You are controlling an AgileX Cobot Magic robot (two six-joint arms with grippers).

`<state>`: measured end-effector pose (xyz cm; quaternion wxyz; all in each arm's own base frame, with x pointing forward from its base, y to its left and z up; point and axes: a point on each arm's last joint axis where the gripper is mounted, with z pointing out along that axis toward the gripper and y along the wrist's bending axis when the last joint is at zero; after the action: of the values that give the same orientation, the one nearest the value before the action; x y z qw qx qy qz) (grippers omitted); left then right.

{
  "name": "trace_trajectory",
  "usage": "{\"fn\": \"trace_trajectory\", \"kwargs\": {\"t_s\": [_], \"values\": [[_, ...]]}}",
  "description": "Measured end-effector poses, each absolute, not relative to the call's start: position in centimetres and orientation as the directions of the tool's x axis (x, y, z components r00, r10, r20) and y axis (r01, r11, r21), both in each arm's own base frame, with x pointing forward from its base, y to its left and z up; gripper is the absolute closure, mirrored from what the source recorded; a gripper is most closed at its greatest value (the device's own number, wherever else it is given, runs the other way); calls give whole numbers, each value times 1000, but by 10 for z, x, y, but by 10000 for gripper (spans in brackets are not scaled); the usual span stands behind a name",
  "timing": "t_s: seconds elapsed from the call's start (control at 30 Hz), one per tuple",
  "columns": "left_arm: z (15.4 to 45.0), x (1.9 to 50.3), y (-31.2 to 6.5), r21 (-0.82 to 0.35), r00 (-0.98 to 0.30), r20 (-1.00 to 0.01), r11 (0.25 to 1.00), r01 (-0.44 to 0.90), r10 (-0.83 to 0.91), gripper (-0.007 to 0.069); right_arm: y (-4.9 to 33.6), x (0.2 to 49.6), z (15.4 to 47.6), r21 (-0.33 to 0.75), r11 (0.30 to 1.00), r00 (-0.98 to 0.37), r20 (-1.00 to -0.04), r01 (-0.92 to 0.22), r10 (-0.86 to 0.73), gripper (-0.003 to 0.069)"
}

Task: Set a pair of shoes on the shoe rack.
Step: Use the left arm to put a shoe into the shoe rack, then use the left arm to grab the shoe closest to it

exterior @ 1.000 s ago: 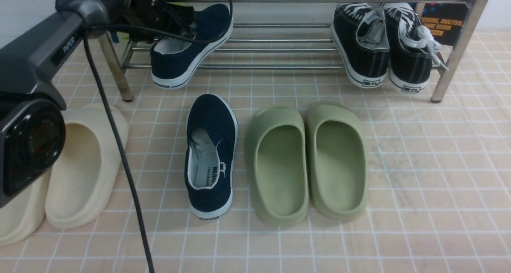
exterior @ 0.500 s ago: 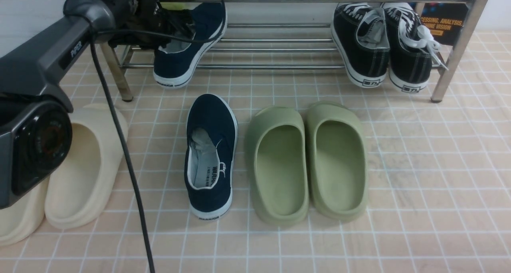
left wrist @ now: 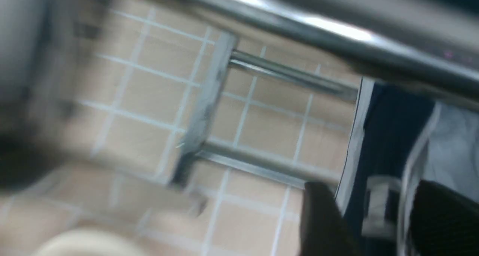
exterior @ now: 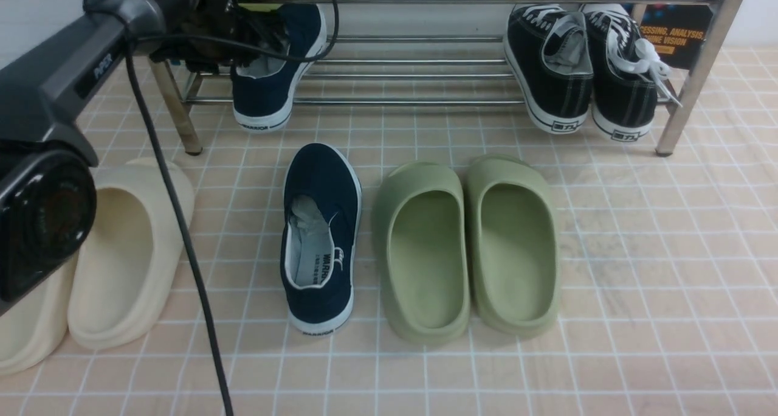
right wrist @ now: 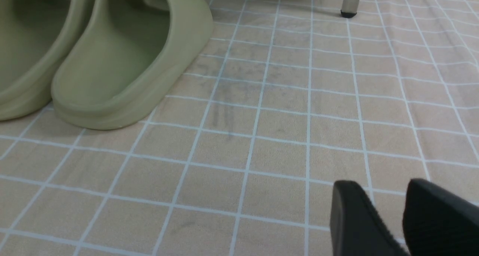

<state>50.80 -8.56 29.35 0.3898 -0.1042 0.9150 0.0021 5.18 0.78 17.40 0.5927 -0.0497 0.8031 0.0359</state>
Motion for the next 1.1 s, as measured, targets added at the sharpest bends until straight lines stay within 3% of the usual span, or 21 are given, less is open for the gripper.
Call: {"fn": "trace_trajectory", "kwargs": {"t_s": [0.17,0.33,0.4,0.6,0.73,1.0,1.1], "values": [[331,481,-81,6,-735,-672,992,-123,-87,196,8,52,174,-1,992,-293,-956,-122,-37,419],[327,463,-80,81,-856,-516,996,-33,14,195,8,52,174,-1,992,-293,-956,-122,-37,419],[325,461,-82,74,-865,-500,997,-3,34,195,8,52,174,-1,992,-293,-956,-122,-37,419],[313,416,-96,-97,-930,-357,987,129,86,195,8,52,174,-1,992,-293,-956,-122,-37,419],[290,379,-106,-158,-946,-303,973,166,113,195,8,52,174,-1,992,-293,-956,-122,-37,419],[217,347,-136,-149,-925,-341,961,231,169,202,8,52,174,-1,992,-293,-956,-122,-37,419],[191,345,-149,-94,-899,-363,951,296,244,302,8,52,174,-1,992,-293,-956,-122,-37,419]]}}
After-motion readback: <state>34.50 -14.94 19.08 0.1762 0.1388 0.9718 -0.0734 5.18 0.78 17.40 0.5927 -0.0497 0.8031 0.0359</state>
